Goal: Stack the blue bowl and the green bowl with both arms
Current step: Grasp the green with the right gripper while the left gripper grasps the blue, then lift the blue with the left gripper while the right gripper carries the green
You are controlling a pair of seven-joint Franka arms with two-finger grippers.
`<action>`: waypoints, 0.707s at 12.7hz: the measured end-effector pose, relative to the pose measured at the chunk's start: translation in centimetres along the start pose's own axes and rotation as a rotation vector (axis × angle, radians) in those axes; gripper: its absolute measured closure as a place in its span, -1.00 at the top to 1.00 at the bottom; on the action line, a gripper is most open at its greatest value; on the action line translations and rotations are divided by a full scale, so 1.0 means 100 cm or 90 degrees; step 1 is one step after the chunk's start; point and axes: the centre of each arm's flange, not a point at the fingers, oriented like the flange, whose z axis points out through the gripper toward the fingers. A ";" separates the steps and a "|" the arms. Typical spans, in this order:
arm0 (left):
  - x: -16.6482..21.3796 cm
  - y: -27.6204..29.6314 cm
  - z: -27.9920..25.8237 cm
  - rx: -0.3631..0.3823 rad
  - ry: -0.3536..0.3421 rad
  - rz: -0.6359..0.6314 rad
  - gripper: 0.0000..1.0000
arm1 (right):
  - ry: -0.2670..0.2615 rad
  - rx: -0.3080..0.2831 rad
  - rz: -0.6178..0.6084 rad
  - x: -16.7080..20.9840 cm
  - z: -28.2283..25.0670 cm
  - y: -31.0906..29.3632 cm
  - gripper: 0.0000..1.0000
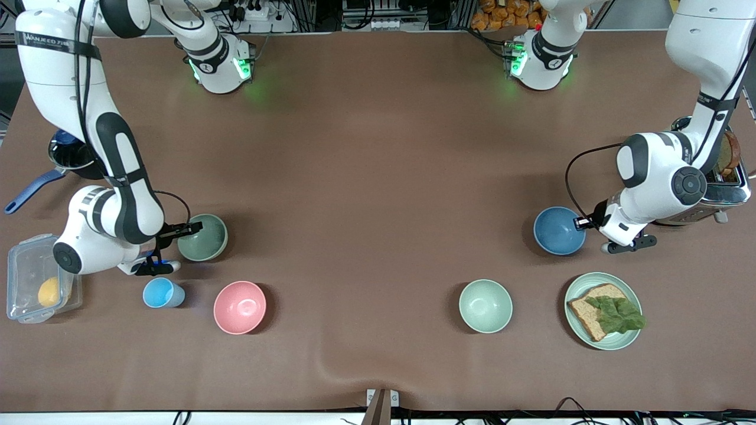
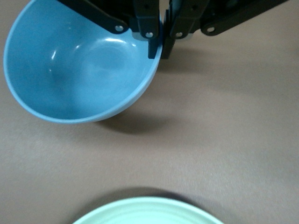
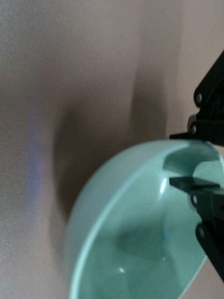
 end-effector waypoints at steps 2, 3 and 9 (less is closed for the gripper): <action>0.005 0.010 -0.018 -0.003 0.022 0.010 -0.89 | 0.000 0.001 0.000 0.000 0.000 -0.001 -0.81; 0.007 0.021 -0.032 -0.006 0.036 0.021 -0.89 | -0.003 0.003 -0.001 -0.001 -0.001 -0.002 -0.81; 0.025 0.072 -0.149 -0.002 0.025 0.070 -0.89 | -0.018 0.085 0.084 -0.001 -0.019 -0.087 -0.81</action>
